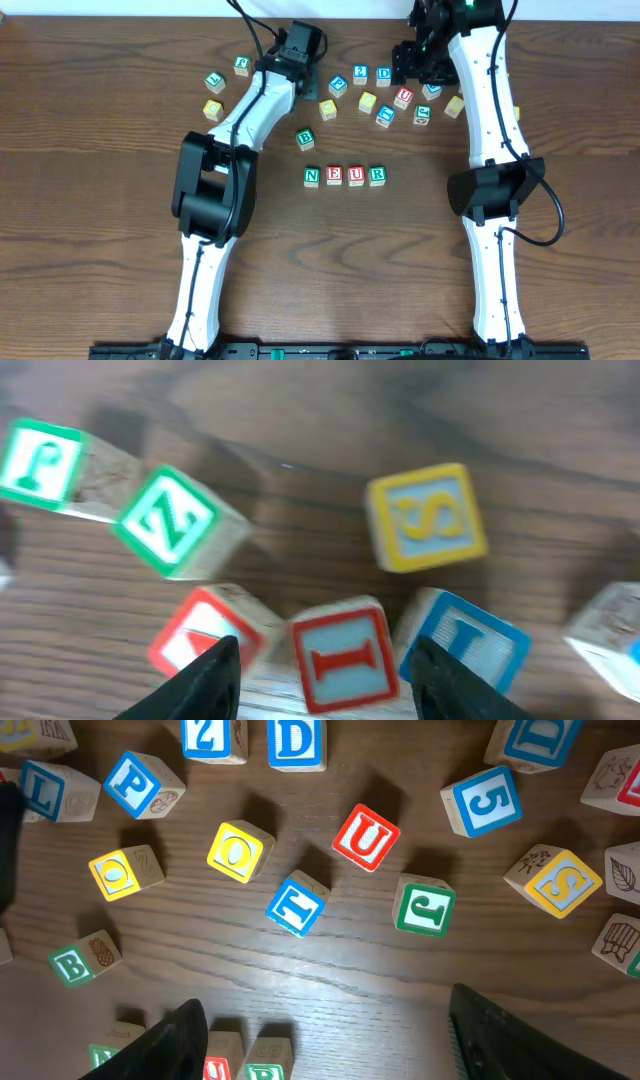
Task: Spell out NEURIPS
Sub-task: 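Move the left gripper over the red I block in the pile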
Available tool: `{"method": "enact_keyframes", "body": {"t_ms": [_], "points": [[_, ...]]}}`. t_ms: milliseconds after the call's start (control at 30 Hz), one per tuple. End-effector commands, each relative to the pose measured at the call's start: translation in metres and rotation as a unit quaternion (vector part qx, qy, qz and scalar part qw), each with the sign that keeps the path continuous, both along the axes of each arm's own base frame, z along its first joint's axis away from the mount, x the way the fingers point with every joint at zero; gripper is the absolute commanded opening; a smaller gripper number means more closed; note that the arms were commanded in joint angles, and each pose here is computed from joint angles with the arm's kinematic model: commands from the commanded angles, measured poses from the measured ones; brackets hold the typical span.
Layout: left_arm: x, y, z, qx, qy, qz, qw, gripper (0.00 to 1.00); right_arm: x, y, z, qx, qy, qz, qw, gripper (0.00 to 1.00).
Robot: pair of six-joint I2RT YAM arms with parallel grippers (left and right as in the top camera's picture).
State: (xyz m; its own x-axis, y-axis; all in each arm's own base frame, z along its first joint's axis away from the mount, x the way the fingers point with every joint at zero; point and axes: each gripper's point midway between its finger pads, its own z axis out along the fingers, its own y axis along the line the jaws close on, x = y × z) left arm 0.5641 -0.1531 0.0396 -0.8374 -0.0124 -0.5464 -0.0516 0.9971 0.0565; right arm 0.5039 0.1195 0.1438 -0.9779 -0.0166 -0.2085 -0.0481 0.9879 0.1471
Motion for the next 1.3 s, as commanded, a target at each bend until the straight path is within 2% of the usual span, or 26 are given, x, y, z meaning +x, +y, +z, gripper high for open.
{"method": "enact_keyframes", "body": {"t_ms": [0,600,833,1267], "points": [[0.008,0.022,-0.004,0.028,-0.004,0.021,0.999,0.54,0.0,-0.001,0.002,-0.005,-0.004,0.008,1.0,0.72],[0.002,0.004,-0.009,-0.013,0.005,0.022,1.0,0.53,-0.002,-0.001,0.002,-0.006,-0.001,0.008,1.0,0.72],[0.001,0.001,-0.009,-0.013,0.006,0.018,1.0,0.53,-0.002,-0.001,0.002,-0.006,-0.001,0.008,1.0,0.72],[-0.02,0.001,-0.019,0.005,0.052,0.014,0.999,0.53,-0.002,-0.001,0.002,-0.006,0.0,0.008,1.0,0.72]]}}
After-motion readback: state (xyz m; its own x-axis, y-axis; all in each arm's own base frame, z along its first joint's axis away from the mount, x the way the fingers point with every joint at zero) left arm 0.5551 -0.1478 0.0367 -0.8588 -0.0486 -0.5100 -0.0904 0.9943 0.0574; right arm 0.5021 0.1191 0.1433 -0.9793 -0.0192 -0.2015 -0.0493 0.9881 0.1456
